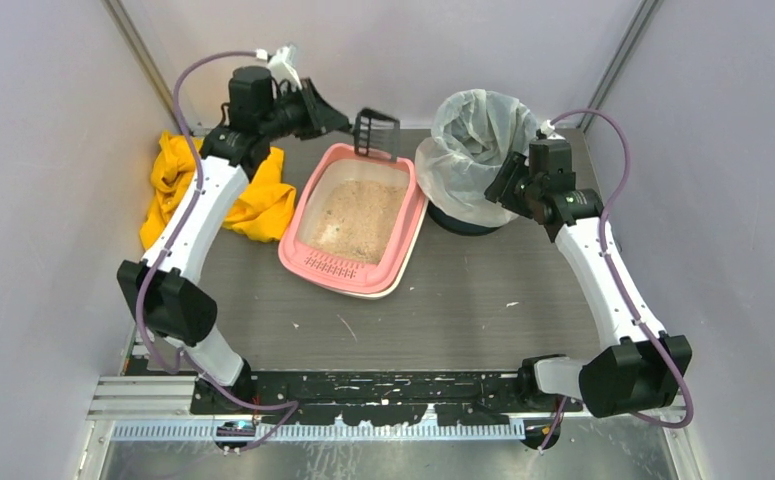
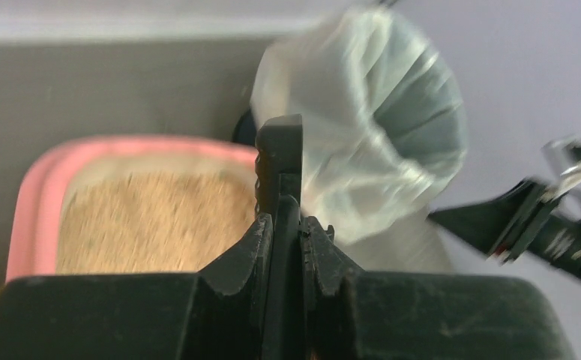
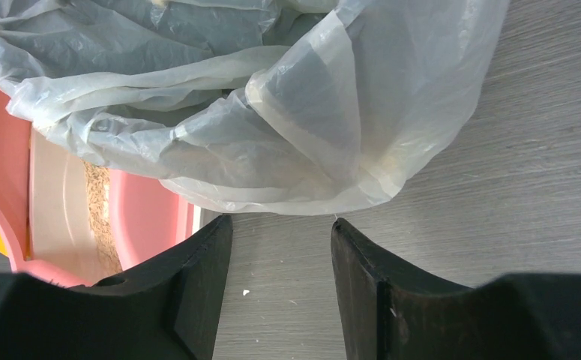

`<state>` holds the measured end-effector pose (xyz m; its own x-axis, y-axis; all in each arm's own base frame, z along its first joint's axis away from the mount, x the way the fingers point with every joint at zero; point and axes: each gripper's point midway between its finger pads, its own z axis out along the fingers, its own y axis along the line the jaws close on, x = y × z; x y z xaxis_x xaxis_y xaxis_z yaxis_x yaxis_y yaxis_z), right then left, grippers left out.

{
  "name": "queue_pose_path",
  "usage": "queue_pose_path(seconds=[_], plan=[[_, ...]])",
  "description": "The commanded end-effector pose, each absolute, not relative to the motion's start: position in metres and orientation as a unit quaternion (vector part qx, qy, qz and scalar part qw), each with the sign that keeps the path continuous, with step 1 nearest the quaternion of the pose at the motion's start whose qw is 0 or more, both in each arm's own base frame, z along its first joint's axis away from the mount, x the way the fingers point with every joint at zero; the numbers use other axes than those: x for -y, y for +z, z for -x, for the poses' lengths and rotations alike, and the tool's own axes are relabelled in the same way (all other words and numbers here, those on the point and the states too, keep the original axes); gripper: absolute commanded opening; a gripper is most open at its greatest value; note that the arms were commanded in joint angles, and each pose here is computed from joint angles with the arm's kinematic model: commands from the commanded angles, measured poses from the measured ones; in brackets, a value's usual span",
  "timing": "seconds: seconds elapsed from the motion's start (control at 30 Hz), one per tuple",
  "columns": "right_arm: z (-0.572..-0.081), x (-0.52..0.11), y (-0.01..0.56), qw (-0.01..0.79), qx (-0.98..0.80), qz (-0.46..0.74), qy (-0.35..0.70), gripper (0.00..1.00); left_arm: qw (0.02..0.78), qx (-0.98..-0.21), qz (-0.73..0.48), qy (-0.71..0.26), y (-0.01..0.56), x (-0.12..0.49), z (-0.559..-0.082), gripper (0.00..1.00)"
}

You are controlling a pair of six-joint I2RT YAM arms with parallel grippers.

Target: Clean the litter box

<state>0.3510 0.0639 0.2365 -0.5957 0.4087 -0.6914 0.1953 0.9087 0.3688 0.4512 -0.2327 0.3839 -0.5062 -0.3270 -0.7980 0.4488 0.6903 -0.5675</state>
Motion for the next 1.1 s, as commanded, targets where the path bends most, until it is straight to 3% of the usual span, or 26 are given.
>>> queue_pose_path(seconds=[0.0, 0.23, 0.63, 0.7, 0.77, 0.8, 0.83, 0.87, 1.07], plan=[[-0.366, -0.076, 0.246, 0.439, -0.866, -0.17, 0.168, 0.56, 0.423, -0.845, -0.04, -0.325, 0.3, 0.21, -0.424, 0.0], [-0.367, -0.082, 0.242, 0.433, -0.865, -0.175, 0.184, 0.56, 0.331, -0.867, -0.02, -0.371, 0.222, 0.217, -0.41, 0.0], [-0.358, -0.076, 0.241, 0.434, -0.868, -0.175, 0.167, 0.56, 0.257, -0.906, -0.002, -0.336, 0.162, 0.216, -0.424, 0.02], [-0.358, -0.074, 0.238, 0.434, -0.869, -0.177, 0.162, 0.57, 0.246, -0.919, -0.018, -0.308, 0.159, 0.208, -0.418, 0.13], [-0.36, -0.074, 0.235, 0.43, -0.87, -0.177, 0.162, 0.56, 0.247, -0.925, -0.028, -0.288, 0.16, 0.201, -0.415, 0.32], [-0.361, -0.076, 0.233, 0.428, -0.871, -0.175, 0.164, 0.56, 0.25, -0.927, -0.03, -0.278, 0.16, 0.197, -0.415, 0.5], [-0.364, -0.077, 0.232, 0.426, -0.872, -0.174, 0.166, 0.56, 0.252, -0.93, -0.029, -0.267, 0.16, 0.193, -0.413, 0.76], [-0.366, -0.078, 0.231, 0.425, -0.872, -0.173, 0.169, 0.56, 0.256, -0.932, -0.029, -0.253, 0.16, 0.188, -0.412, 0.96], [-0.384, -0.085, 0.233, 0.426, -0.871, -0.167, 0.18, 0.56, 0.297, -0.925, -0.042, -0.235, 0.178, 0.179, -0.408, 1.0]])
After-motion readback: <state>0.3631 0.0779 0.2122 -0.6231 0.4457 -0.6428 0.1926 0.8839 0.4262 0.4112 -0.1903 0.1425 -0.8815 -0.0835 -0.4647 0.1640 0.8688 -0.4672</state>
